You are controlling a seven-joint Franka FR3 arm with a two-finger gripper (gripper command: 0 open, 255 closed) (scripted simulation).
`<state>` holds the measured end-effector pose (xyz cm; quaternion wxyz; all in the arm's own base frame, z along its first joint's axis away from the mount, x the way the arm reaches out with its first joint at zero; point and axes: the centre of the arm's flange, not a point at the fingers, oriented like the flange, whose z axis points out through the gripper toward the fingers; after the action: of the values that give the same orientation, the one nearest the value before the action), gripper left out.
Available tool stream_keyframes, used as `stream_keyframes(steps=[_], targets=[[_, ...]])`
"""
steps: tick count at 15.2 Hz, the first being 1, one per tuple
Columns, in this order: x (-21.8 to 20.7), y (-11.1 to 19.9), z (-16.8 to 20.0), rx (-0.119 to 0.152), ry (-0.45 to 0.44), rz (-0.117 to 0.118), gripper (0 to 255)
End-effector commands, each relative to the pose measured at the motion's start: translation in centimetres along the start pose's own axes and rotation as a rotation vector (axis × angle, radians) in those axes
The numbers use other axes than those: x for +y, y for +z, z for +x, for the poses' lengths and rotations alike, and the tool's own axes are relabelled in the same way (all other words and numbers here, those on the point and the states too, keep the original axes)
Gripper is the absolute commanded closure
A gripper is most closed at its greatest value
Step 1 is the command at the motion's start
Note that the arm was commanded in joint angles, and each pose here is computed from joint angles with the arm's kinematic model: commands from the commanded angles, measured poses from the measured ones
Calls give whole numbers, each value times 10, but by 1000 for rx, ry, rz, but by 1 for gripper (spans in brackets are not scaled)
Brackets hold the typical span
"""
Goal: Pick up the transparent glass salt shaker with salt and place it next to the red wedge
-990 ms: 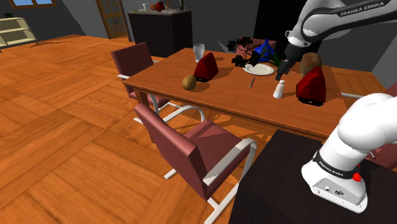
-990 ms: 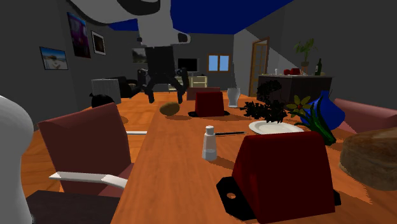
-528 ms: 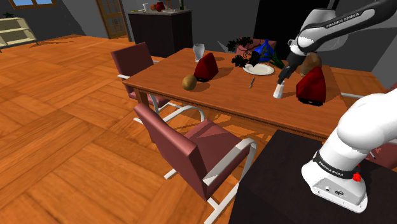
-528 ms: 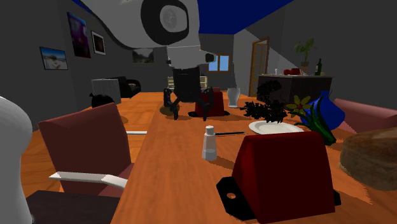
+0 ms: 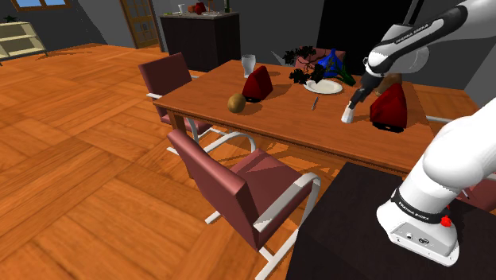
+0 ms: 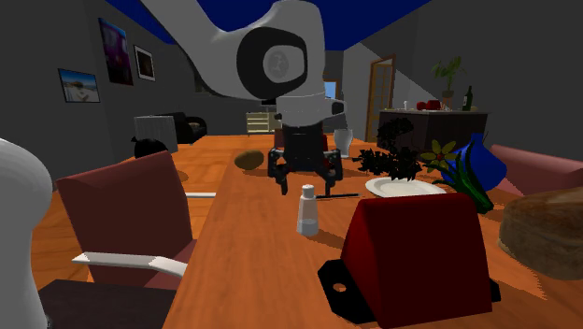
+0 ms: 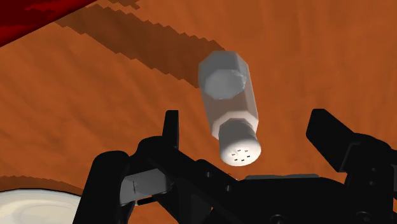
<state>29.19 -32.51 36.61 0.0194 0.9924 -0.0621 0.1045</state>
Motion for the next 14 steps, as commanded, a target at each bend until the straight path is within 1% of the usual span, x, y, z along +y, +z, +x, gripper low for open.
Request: stream_keyframes(steps=[1, 4, 12, 13, 14], targets=[[1, 12, 0, 0, 0, -1, 0], [1, 31, 0, 0, 0, -1, 0], [1, 31, 0, 0, 0, -1, 0], [1, 31, 0, 0, 0, -1, 255], [1, 31, 0, 0, 0, -1, 255]])
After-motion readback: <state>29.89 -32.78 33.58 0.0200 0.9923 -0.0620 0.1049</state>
